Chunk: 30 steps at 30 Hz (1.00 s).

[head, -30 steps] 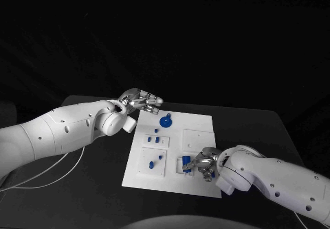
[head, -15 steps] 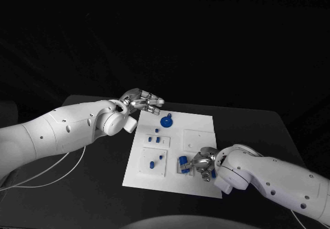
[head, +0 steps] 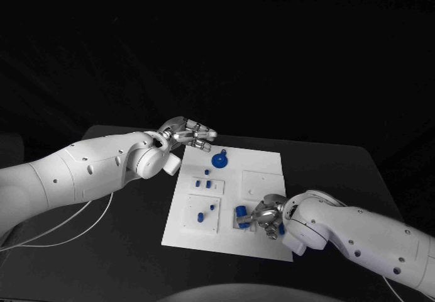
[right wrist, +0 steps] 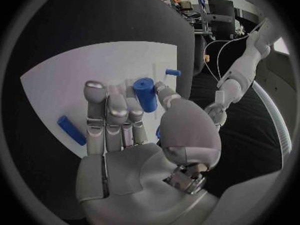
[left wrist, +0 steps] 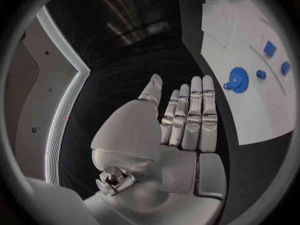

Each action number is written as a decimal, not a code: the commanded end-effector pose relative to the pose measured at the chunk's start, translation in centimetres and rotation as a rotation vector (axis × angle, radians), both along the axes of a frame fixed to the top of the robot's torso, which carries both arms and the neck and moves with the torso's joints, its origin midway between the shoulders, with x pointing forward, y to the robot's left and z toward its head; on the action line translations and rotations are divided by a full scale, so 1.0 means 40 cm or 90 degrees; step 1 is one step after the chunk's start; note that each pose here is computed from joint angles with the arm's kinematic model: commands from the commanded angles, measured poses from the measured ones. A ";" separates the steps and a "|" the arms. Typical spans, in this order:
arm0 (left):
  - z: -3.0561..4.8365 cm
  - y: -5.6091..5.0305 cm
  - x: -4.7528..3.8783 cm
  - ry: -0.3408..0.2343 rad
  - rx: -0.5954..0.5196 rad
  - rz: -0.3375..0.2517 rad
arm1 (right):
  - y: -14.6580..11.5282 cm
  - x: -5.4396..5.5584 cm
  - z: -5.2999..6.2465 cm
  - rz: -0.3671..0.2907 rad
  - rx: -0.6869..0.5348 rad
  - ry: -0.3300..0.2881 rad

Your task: Assemble the parts on the task board

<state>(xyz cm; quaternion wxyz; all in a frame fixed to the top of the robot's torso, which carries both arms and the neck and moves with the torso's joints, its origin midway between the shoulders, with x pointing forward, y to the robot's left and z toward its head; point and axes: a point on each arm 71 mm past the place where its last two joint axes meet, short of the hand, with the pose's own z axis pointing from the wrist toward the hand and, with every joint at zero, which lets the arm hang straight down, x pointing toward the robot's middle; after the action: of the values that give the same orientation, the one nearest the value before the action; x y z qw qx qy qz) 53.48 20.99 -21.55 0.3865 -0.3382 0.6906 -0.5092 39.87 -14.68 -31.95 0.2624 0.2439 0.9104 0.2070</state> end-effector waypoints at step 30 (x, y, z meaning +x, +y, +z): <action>0.000 0.002 0.000 0.002 -0.003 -0.007 | 0.015 -0.011 0.008 0.044 -0.002 -0.045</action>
<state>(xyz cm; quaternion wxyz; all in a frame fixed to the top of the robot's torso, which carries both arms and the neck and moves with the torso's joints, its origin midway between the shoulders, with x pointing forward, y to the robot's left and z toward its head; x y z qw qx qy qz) 53.52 21.27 -21.58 0.3873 -0.3401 0.6913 -0.5065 39.47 -14.43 -31.76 0.2770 0.2230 0.9095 0.2154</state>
